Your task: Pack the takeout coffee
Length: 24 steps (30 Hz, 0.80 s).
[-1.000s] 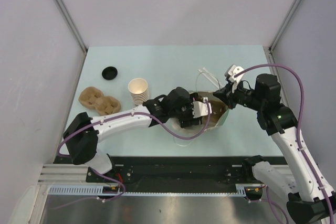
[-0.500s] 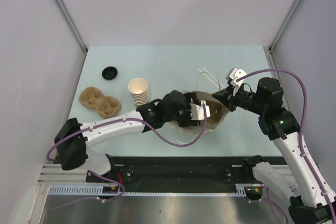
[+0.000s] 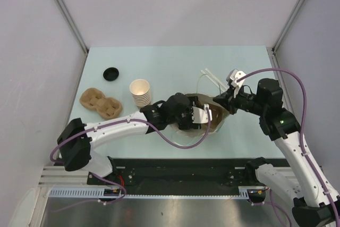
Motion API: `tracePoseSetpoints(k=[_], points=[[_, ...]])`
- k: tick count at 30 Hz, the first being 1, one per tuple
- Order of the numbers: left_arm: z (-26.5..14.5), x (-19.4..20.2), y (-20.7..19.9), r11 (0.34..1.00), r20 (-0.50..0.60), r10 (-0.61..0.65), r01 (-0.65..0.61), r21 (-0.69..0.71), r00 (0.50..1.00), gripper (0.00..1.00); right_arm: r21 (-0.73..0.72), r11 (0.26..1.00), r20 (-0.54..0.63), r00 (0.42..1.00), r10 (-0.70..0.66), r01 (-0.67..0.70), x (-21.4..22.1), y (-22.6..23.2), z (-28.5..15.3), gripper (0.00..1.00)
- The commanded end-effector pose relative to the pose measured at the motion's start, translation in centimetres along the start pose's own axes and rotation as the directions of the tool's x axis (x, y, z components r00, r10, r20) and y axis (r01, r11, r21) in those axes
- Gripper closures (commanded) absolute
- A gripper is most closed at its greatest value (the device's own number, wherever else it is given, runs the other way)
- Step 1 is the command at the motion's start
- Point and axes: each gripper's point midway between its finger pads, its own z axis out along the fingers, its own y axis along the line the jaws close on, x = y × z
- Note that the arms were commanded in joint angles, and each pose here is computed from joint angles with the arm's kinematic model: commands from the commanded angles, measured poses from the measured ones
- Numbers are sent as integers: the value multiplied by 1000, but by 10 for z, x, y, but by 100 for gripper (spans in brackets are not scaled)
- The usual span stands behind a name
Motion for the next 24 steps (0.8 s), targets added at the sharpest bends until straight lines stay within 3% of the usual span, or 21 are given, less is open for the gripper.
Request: tracePoseSetpoints(k=[1, 10, 24], points=[[9, 11, 9, 999, -53, 23, -24, -23, 998, 100, -24, 999, 43, 999, -33, 34, -10, 4, 1, 100], [-6, -5, 17, 999, -8, 41, -41, -28, 999, 100, 13, 998, 30, 998, -61, 61, -5, -3, 0, 100], [-5, 14, 16, 996, -62, 59, -63, -59, 996, 100, 6, 995, 54, 993, -100, 100, -9, 7, -2, 100]])
